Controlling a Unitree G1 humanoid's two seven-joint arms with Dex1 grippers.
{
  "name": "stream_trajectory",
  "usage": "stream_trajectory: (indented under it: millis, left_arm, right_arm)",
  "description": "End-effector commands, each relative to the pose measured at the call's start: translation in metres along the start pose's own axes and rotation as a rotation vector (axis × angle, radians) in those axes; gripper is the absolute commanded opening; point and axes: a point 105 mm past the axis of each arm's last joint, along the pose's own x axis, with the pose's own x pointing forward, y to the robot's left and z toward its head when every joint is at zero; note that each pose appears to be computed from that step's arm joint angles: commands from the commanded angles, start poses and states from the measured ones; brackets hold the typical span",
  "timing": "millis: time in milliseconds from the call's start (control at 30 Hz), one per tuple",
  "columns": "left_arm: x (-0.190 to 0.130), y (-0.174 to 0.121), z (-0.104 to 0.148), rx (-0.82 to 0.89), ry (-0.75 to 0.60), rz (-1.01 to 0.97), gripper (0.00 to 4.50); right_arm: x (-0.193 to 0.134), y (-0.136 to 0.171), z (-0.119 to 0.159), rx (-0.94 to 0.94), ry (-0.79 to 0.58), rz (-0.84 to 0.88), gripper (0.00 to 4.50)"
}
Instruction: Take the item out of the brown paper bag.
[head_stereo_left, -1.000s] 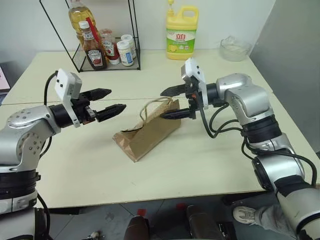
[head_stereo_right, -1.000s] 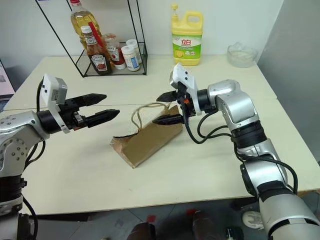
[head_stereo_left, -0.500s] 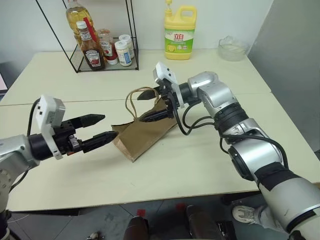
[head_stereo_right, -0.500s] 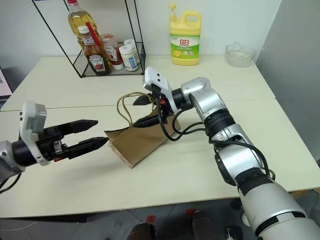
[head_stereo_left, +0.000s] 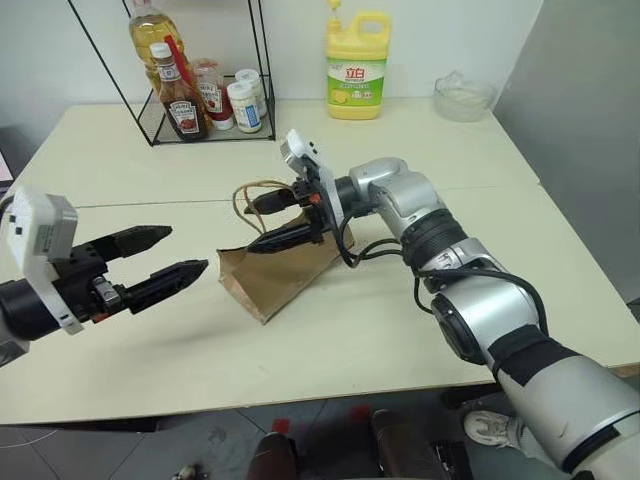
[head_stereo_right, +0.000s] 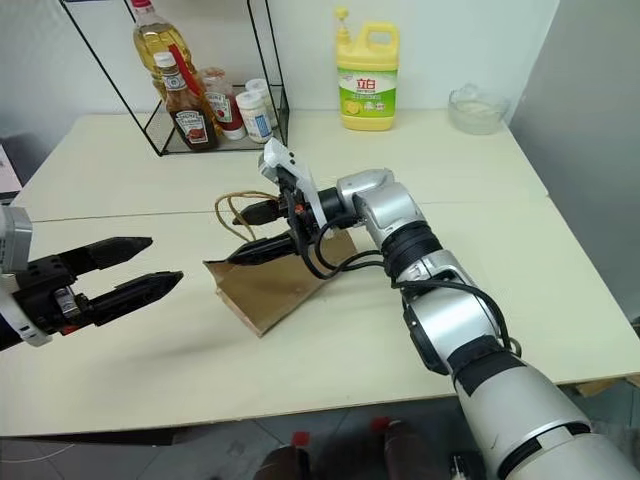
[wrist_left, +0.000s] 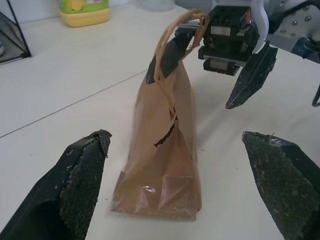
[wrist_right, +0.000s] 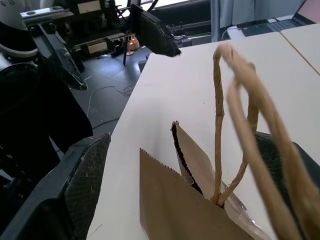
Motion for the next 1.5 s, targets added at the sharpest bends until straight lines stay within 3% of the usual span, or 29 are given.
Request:
stream_trajectory:
  millis: [33,100,367,433,800,1500]
  left_arm:
    - [-0.008,0.004,0.011,0.051,-0.022,0.036,4.5]
    - [-0.008,0.004,0.01,0.053,-0.021,0.037,4.5]
    - [-0.003,0.006,0.012,0.06,-0.035,0.032,4.5]
    - [-0.002,0.007,0.012,0.062,-0.037,0.033,4.5]
    - [0.002,0.011,0.012,0.069,-0.049,0.03,4.5]
    - [0.0,0.018,0.016,0.097,-0.052,0.043,4.5]
  right_arm:
    - [-0.002,-0.005,0.015,-0.064,-0.025,-0.036,4.07]
    - [-0.002,-0.007,0.014,-0.074,-0.026,-0.053,3.54]
    - [-0.002,-0.011,0.014,-0.1,-0.033,-0.086,0.6]
    - [-0.003,-0.012,0.013,-0.101,-0.029,-0.087,0.13]
    - [-0.004,-0.012,0.016,-0.094,-0.024,-0.091,0.12]
    - [-0.032,-0.038,0.069,-0.091,-0.2,-0.381,0.12]
